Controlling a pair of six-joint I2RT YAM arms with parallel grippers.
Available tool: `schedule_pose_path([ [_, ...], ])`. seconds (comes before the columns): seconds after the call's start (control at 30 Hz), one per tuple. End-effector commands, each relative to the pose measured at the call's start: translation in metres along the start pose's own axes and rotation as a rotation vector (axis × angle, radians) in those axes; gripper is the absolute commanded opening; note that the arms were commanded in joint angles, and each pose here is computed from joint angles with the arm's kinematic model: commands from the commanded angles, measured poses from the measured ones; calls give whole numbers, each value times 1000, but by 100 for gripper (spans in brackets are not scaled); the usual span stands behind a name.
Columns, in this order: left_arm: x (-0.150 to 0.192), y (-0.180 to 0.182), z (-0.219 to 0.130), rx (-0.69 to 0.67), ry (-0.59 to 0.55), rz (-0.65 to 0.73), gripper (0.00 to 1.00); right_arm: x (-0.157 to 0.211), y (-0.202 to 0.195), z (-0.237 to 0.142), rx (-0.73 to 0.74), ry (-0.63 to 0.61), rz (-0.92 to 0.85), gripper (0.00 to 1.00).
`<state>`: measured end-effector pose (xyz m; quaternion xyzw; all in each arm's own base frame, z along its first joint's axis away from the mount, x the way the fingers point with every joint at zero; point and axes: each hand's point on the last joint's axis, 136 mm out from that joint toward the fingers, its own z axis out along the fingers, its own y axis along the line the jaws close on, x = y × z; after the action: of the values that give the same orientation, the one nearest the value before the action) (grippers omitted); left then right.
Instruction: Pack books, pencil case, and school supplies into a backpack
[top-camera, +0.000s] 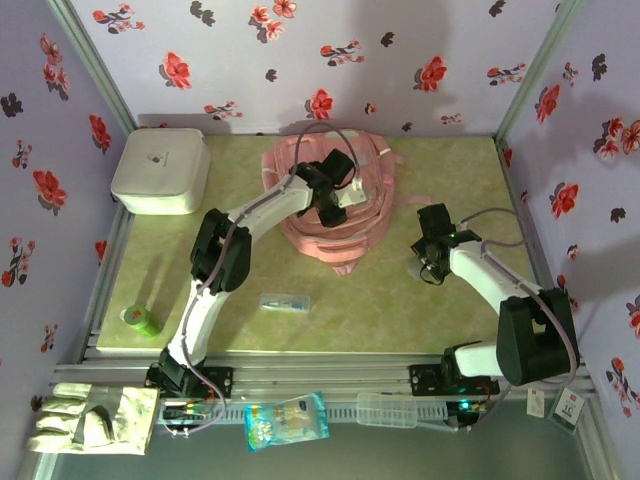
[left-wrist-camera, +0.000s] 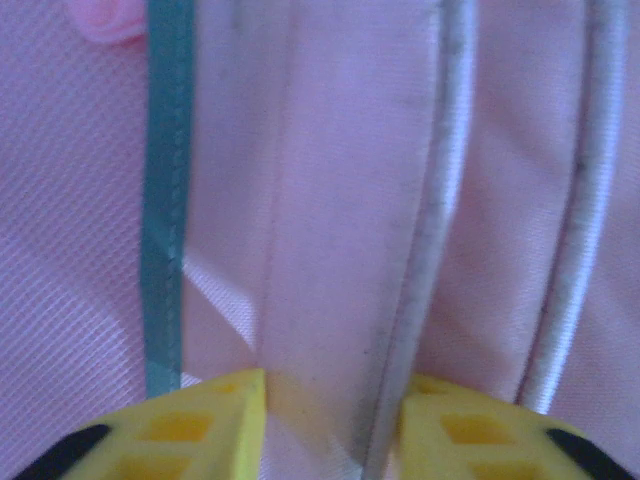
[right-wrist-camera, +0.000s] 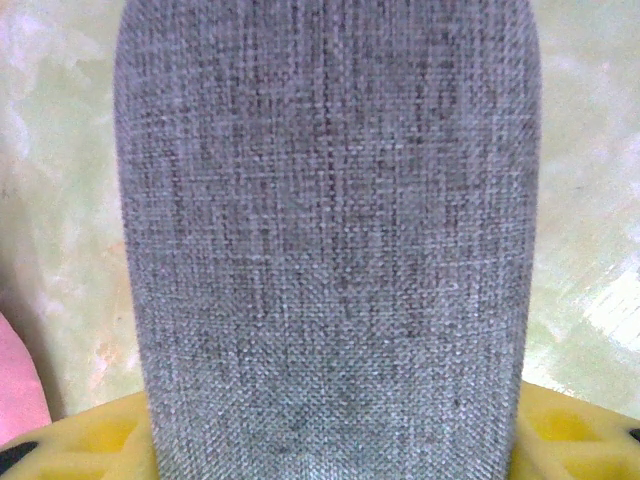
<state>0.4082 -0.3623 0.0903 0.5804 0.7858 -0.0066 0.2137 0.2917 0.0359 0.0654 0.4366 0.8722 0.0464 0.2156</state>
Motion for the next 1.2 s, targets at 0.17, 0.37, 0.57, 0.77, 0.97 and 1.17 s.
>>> schedule_pose_path([
  [0.17,-30,28,-44,-97,-119,-38,5,-8,30,-12,-148,-20,-32,55],
  [0.37,-53,37,-94,-114,-244,-115,0,-7,68,-27,-312,4,-86,55],
  [0.57,-86,45,-162,-104,-434,-256,0,2,114,-65,-558,-18,-166,56],
  [0.77,-110,50,-220,-98,-620,-355,0,14,162,-102,-772,7,-216,57],
  [0.97,-118,55,-257,-103,-730,-428,0,27,203,-96,-838,85,-214,56],
  [1.17,-120,64,-264,-86,-765,-519,0,39,250,-87,-910,159,-179,56],
])
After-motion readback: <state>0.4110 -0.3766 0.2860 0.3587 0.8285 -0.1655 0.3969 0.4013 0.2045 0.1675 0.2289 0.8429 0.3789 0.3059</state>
